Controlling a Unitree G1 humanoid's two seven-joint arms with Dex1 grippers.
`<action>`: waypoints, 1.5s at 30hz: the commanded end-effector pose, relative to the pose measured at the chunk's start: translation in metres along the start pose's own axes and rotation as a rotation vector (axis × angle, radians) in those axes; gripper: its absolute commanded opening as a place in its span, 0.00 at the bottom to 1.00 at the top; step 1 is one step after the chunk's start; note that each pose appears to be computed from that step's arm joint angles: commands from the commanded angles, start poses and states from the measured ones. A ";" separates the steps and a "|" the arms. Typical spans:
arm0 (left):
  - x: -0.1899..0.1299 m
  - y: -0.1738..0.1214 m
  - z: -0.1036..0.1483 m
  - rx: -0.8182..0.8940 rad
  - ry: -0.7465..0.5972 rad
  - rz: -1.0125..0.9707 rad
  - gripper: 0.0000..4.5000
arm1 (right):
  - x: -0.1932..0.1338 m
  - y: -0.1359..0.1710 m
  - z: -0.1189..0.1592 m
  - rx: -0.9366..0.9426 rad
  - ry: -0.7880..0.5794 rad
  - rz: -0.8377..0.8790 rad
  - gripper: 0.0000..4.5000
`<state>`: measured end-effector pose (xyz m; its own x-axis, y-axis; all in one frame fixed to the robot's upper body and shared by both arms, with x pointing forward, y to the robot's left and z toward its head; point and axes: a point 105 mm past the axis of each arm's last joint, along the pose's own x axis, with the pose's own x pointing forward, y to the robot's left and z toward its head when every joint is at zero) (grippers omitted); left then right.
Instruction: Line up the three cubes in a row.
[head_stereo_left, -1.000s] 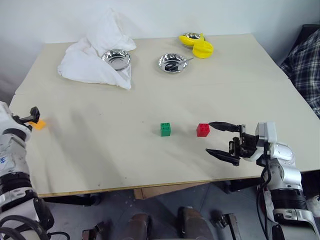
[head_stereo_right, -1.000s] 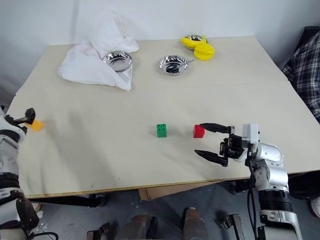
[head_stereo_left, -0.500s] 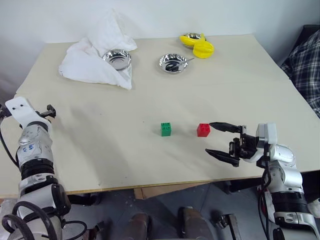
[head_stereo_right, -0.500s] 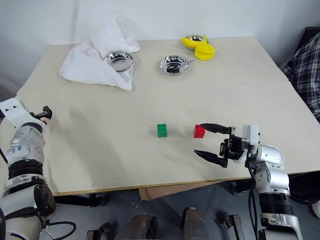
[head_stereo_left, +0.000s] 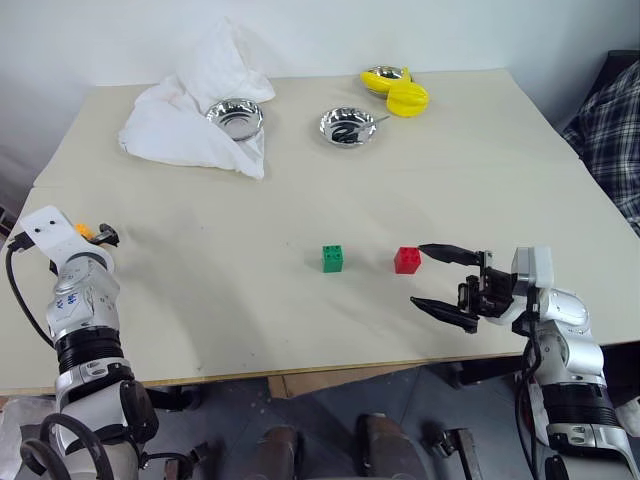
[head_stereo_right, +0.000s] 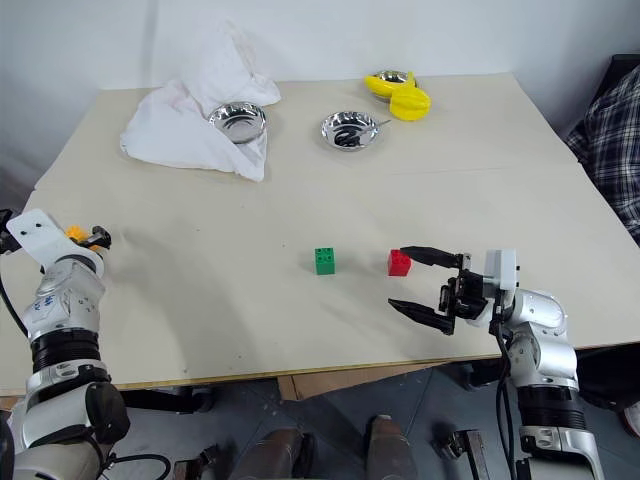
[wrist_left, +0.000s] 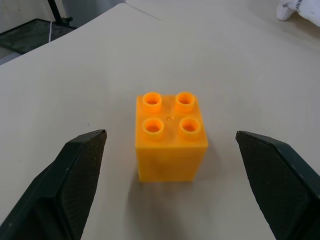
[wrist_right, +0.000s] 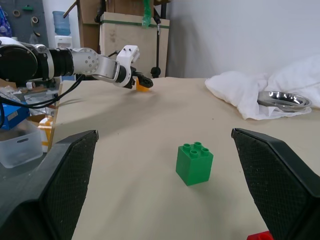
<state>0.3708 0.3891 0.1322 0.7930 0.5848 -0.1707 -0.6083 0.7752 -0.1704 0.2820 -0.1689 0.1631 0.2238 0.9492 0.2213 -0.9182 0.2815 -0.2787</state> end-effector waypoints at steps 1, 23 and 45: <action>0.000 0.000 0.018 0.007 -0.038 -0.031 0.97 | -0.001 -0.003 0.006 -0.033 -0.020 -0.021 1.00; -0.072 -0.062 0.069 0.247 -0.279 -0.859 0.33 | -0.026 -0.004 0.015 -0.081 0.041 -0.102 1.00; -0.154 -0.181 -0.049 0.792 -0.056 -2.095 0.33 | -0.080 0.015 0.057 -0.068 0.258 -0.093 1.00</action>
<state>0.3551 0.1443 0.1403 0.0978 -0.9558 -0.2773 0.9664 0.0246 0.2559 0.2368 -0.2501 0.1830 0.3925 0.9196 -0.0190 -0.8805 0.3697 -0.2969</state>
